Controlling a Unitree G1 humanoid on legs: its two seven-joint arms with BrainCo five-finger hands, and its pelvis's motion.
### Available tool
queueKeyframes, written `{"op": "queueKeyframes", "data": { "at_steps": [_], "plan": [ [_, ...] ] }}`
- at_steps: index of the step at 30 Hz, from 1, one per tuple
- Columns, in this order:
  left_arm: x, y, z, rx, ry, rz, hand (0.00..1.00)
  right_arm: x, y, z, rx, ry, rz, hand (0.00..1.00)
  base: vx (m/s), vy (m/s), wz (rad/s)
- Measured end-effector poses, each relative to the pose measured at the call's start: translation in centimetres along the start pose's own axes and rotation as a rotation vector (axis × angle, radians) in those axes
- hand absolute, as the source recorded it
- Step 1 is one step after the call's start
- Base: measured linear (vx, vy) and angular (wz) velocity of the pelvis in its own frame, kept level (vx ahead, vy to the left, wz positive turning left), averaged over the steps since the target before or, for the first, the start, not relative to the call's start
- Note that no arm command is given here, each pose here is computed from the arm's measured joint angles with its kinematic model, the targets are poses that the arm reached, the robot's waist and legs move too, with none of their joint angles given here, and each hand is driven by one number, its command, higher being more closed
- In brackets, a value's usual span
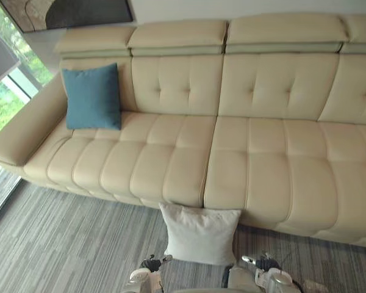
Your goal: Pick up cushions and gather them together orderly.
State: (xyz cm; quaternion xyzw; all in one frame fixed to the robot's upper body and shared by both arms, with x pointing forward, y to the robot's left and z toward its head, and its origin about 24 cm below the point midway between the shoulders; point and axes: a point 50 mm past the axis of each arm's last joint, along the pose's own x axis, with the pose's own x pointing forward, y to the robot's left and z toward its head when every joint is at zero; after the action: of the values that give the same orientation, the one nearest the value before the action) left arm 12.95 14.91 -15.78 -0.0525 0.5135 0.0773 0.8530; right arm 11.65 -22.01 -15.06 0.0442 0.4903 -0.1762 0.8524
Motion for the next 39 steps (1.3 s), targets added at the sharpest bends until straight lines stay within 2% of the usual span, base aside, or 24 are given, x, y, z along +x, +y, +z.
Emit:
{"op": "queueKeyframes", "data": {
  "at_steps": [8, 11, 23, 26, 28, 32, 39],
  "plan": [
    [0.0, 0.0, 0.9, -0.009, -0.045, -0.007, 0.0, -0.1, 0.3, -0.4, 0.006, 0.01, -0.003, 0.0, 0.05, 0.14, -0.8],
    [0.0, 1.1, 0.9, 0.01, -0.041, 0.021, 0.0, -0.4, 1.5, -1.4, 0.039, 0.035, 0.012, 0.0, 0.08, 0.223, -0.49],
    [0.0, 1.3, 0.7, -0.023, -0.04, 0.063, 0.0, -0.2, 0.6, -1.0, 0.082, 0.027, -0.036, 0.0, 0.02, -0.003, 0.13],
    [0.2, 2.1, 3.2, -0.051, -0.108, 0.104, 0.0, 0.2, 1.8, 1.1, 0.058, -0.029, -0.009, 0.0, -0.16, -0.08, 0.21],
    [0.3, 2.4, 7.4, -0.072, -0.225, 0.119, 0.0, 0.5, 2.5, 4.3, 0.038, -0.12, 0.002, 0.0, -0.25, -0.072, 0.28],
    [-0.4, 2.7, 13.0, -0.077, -0.394, 0.129, 0.0, 0.3, 2.7, 8.7, 0.001, -0.27, 0.005, 0.0, -0.29, -0.043, 0.08],
    [-4.5, 4.2, 24.2, -0.151, -0.755, 0.137, 0.0, -2.1, 3.4, 19.8, 0.013, -0.62, 0.015, 0.0, -0.17, -0.029, 0.13]
  ]
}}
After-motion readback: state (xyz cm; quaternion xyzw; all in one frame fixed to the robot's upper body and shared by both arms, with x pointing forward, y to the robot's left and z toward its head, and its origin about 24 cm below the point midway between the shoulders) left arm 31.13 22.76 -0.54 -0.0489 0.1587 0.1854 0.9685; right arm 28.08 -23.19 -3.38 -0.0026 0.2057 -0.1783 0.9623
